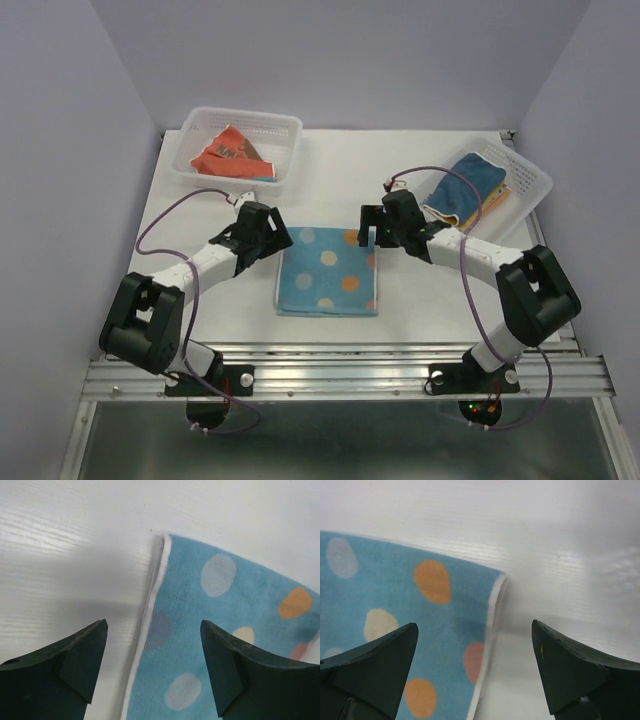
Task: Fold and stack the towels
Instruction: Fold the towel
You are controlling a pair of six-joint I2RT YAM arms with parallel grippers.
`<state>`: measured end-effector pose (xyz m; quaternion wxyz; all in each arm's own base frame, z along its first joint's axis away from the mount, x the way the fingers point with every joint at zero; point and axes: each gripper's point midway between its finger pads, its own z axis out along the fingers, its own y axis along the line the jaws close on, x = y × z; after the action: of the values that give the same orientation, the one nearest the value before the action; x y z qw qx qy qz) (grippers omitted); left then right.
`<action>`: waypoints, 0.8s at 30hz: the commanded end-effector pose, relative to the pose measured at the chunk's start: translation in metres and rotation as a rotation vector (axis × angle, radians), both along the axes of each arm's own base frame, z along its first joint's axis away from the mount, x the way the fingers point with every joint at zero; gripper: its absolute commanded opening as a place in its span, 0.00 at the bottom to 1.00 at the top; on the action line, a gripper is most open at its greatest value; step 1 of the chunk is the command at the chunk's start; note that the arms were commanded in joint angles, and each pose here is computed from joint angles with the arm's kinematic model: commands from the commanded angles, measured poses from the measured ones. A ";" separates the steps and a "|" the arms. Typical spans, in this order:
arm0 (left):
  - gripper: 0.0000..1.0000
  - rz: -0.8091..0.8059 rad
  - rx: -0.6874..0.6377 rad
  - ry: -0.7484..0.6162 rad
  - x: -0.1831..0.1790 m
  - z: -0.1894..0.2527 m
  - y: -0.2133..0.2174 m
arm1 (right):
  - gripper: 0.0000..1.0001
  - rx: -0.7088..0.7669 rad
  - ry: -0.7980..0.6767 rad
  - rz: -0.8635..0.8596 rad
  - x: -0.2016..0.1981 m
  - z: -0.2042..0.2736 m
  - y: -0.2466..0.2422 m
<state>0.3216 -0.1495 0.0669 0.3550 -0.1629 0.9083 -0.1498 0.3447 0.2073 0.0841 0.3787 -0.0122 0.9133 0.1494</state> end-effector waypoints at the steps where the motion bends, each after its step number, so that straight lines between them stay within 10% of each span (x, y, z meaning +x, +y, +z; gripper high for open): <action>1: 0.82 -0.028 -0.009 -0.086 0.033 0.019 -0.004 | 1.00 -0.108 -0.073 -0.053 0.034 0.012 -0.005; 10: 0.71 -0.074 -0.007 -0.020 0.060 -0.010 -0.013 | 0.97 -0.166 -0.059 -0.087 0.058 -0.006 -0.009; 24: 0.38 -0.058 0.022 0.042 0.078 -0.035 -0.012 | 0.67 -0.112 -0.030 -0.054 0.075 -0.027 -0.006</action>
<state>0.3891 -0.1615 0.0271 0.3261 -0.1405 0.9230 -0.1479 0.3922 0.1912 0.0336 0.3553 -0.0175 0.9326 0.0603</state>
